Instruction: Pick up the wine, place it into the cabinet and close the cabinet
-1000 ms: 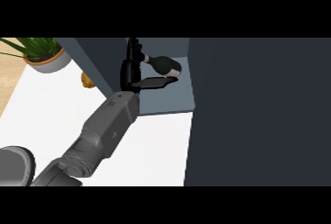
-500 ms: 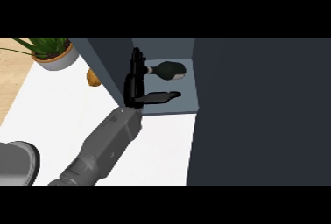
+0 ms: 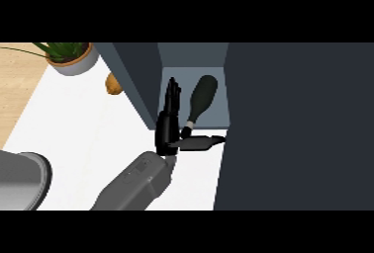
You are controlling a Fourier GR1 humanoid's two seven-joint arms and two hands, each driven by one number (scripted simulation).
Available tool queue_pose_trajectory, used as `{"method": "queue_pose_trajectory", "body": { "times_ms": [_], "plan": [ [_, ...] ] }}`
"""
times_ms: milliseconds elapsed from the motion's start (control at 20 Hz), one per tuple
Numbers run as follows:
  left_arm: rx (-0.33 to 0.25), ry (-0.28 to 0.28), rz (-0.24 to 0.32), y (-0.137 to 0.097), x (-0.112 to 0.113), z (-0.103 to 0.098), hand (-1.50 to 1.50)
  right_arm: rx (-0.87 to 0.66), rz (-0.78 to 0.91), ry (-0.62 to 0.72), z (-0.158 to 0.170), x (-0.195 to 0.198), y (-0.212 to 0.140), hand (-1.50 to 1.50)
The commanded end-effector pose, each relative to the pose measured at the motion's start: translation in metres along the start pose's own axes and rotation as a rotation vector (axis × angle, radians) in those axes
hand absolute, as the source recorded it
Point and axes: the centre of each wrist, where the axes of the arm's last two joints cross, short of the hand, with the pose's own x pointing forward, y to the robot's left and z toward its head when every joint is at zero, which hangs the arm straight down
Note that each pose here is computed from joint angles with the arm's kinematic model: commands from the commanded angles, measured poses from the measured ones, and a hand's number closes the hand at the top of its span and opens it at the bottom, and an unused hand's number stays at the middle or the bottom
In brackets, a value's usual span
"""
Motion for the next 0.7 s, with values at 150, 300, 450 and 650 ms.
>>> {"method": "queue_pose_trajectory", "body": {
  "times_ms": [150, 300, 450, 650],
  "plan": [
    [-0.02, -0.01, 0.054, -0.008, 0.031, 0.049, -1.5, -0.009, -0.014, -0.033, 0.01, 0.017, -0.002, -1.5],
    [0.007, -0.025, 0.063, -0.004, 0.043, 0.054, -1.5, -0.007, -0.011, -0.03, 0.012, 0.013, -0.002, -1.5],
    [0.008, -0.028, 0.061, -0.011, 0.047, 0.084, -1.5, -0.007, -0.011, -0.036, 0.02, 0.002, 0.002, -1.5],
    [0.059, -0.016, 0.032, 0.009, 0.078, 0.097, -1.5, -0.003, -0.005, -0.039, 0.022, 0.016, -0.002, -1.5]
  ]
}}
